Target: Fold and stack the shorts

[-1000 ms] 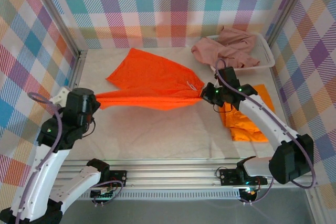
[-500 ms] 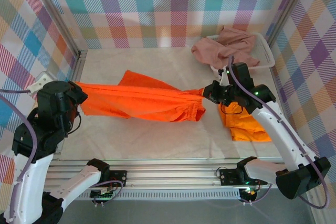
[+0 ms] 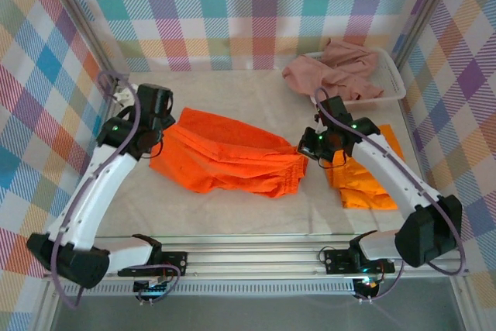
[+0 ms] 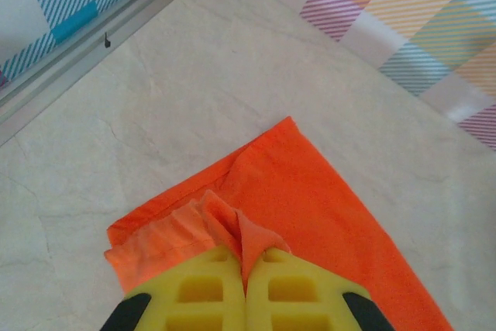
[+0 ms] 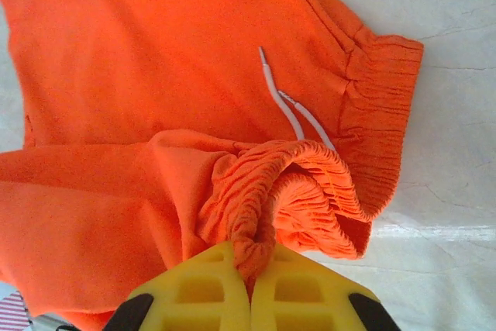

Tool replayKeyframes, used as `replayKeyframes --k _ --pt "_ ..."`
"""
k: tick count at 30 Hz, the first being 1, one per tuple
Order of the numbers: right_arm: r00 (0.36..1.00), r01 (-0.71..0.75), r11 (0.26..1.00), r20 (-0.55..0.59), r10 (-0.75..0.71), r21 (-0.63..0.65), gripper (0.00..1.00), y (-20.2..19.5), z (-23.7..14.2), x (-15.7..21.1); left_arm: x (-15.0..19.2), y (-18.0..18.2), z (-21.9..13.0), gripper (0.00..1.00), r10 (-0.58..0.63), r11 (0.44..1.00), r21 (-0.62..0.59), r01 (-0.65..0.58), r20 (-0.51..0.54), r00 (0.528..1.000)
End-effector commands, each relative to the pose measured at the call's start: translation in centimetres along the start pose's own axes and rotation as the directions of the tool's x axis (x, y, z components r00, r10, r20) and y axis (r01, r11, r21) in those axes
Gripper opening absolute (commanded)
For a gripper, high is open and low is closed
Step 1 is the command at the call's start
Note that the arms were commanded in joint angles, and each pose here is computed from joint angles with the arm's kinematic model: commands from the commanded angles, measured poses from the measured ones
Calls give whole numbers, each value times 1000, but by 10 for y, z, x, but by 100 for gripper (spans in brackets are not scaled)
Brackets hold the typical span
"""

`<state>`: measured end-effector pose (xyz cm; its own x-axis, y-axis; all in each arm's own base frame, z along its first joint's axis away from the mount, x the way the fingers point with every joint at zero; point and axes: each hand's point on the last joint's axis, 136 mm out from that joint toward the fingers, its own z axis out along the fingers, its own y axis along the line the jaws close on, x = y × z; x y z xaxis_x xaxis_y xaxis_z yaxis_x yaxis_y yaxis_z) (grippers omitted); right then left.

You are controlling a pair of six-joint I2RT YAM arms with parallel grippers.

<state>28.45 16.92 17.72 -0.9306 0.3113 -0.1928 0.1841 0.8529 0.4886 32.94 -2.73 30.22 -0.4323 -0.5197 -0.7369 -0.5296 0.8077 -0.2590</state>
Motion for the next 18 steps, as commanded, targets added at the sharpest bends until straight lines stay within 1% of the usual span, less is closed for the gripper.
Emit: replayKeyframes --k 1,6,9,11,13,14,15,16,17,18 --pt "1000 -26 999 0 26 22 0 -9 15 -8 -6 -13 25 0 -21 1000 -1 21 17 1000" --pt "996 -84 996 -31 85 42 0 -22 38 -18 3 -31 80 0 -3 998 -63 1 -38 999" --pt "991 -118 992 -51 121 52 6 -30 53 -25 11 -43 115 0 5 996 -86 -14 -97 995" --pt "986 -146 987 -66 151 63 11 -38 62 -31 15 -54 137 11 -8 998 -63 -1 -136 991" --pt "980 -180 982 -79 184 49 18 -41 65 -38 11 -69 154 25 -23 1000 -8 22 -155 988" --pt "977 -196 980 -79 197 27 24 -40 63 -43 6 -76 159 36 -29 999 20 33 -155 988" --pt "974 -212 977 -77 212 5 30 -39 61 -47 -1 -84 157 44 -32 997 61 42 -151 988" --pt "973 -219 976 -69 218 -10 34 -38 57 -50 -9 -89 152 49 -36 994 95 49 -140 989" --pt "974 -224 975 -50 223 -13 43 -39 51 -53 -19 -92 144 59 -42 990 127 58 -121 992" --pt "976 -217 976 -21 217 -10 53 -40 44 -56 -28 -93 131 75 -52 985 158 67 -97 994"
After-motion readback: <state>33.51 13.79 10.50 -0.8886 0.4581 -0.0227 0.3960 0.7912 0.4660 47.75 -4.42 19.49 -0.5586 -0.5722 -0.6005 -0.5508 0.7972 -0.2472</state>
